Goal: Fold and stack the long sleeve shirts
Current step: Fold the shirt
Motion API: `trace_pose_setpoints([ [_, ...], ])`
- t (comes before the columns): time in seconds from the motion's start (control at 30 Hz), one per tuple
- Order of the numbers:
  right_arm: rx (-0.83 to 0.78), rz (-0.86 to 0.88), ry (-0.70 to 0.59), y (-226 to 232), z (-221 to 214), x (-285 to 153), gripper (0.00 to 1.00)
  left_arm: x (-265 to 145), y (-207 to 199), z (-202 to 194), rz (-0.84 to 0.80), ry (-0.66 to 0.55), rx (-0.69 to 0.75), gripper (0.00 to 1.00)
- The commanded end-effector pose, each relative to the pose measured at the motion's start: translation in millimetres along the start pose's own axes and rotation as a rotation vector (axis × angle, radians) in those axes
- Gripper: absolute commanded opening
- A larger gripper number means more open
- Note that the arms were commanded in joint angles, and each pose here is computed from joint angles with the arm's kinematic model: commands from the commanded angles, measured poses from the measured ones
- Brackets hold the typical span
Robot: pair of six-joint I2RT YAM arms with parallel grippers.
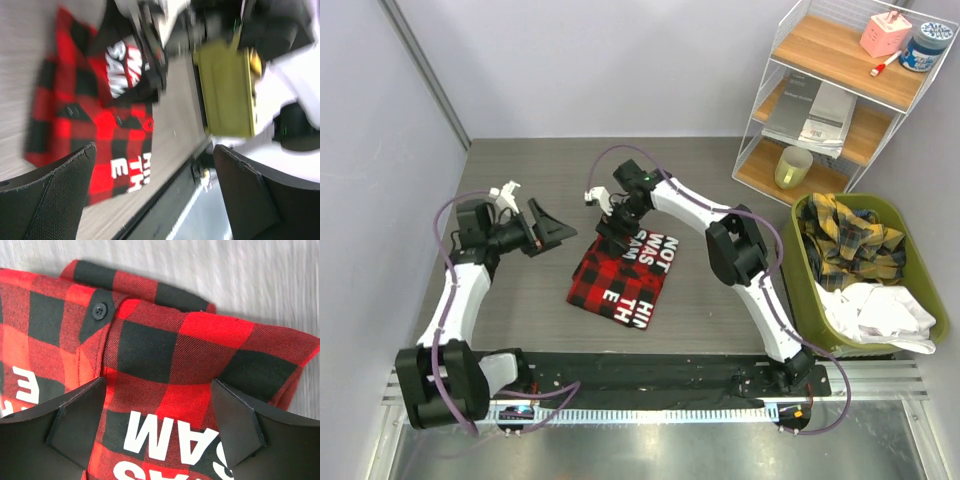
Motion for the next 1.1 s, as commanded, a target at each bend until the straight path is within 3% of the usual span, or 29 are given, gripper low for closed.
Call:
trace_pose_setpoints([
  [0.0,-0.298,-0.138,-0.193,19.7,53.2,-67.8,0.9,-13.9,13.0,-7.0,0.112,-0.003,-0.079,1.0],
  [0.13,-0.29,-0.153,-0.112,56.8,38.0,-90.7,0.89,0.6,43.9,-9.9,0.193,0.048,-0.167,0.92],
  [0.33,-0.071,-0.032,0.076,92.6,-34.4,-76.2,0.81,16.7,73.2,-7.3,0.24,0.137,-0.178,0.79],
  [0.63,0.039,-0.047,0.237,57.8,-89.5,-32.3,0.64,32.7,99.1,-3.8,0.268,0.343,-0.114,0.69],
  [0.83,0.04,-0.074,0.269,34.8,-97.6,-35.4,0.62,57.6,107.0,-8.5,0.2,0.456,-0.144,0.66],
  [1.07,0.014,-0.091,0.293,23.7,-98.2,-48.9,0.62,83.7,111.3,-19.1,0.133,0.484,-0.188,0.67],
])
Point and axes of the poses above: each gripper's point midway between its finger pads, its own x axis out along the fingers, its own y axis along the line the jaws close on, z = x × y, the point moved 8 cm from there along -x, back along the fingers, and after that the axes turned 6 degrees about x, right-handed, at the moved point
